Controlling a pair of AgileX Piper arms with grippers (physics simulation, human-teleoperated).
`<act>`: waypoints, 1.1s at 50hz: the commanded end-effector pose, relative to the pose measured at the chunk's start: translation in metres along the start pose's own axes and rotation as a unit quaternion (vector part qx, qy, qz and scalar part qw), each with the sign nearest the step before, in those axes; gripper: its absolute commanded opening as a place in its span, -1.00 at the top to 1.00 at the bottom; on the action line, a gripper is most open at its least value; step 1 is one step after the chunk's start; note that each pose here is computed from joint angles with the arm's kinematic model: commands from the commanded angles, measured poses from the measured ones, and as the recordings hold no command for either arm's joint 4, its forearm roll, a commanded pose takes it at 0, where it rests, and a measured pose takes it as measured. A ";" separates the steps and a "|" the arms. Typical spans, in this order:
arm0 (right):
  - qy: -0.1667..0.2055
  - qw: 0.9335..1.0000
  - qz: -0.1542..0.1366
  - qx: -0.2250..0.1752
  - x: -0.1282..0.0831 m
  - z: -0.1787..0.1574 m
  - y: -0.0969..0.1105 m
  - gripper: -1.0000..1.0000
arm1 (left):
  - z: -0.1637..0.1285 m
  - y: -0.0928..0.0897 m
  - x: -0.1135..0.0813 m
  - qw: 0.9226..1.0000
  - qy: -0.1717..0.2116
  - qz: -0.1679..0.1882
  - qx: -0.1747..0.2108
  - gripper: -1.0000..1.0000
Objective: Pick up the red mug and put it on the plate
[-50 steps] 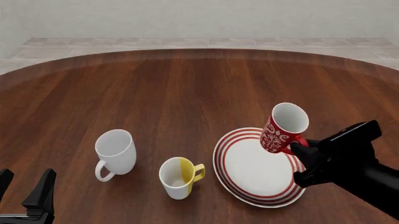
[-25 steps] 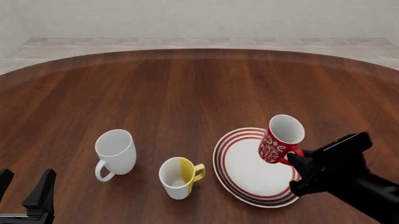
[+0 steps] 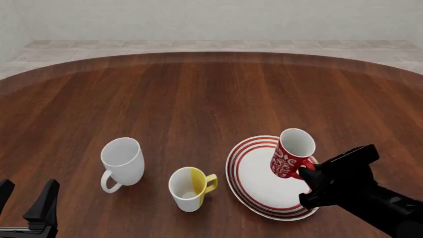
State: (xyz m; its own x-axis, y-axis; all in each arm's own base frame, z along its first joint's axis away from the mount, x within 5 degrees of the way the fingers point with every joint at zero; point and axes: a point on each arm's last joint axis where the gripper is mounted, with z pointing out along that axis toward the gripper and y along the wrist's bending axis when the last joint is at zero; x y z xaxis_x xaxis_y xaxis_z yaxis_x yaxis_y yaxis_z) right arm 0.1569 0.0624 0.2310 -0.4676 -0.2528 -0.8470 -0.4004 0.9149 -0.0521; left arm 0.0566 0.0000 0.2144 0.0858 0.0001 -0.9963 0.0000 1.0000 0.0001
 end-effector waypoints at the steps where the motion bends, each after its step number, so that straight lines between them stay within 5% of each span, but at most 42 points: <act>1: 0.004 1.000 -0.007 0.005 0.002 0.007 -0.002 1.00 | 0.000 0.000 0.000 1.000 0.000 0.000 0.000 -1.00; 55: 0.032 0.999 -0.014 0.012 0.019 0.036 -0.005 1.00 | 0.000 0.000 0.000 1.000 0.000 0.000 0.000 -1.00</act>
State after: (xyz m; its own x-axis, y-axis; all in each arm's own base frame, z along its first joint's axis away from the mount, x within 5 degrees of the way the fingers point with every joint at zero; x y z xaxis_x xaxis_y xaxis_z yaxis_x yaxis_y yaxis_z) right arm 0.1752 0.0633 0.1987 -0.5207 -0.2601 -0.8132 -0.3748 0.9254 -0.0560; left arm 0.0566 0.0000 0.2144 0.0858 0.0001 -0.9963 0.0000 1.0000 0.0001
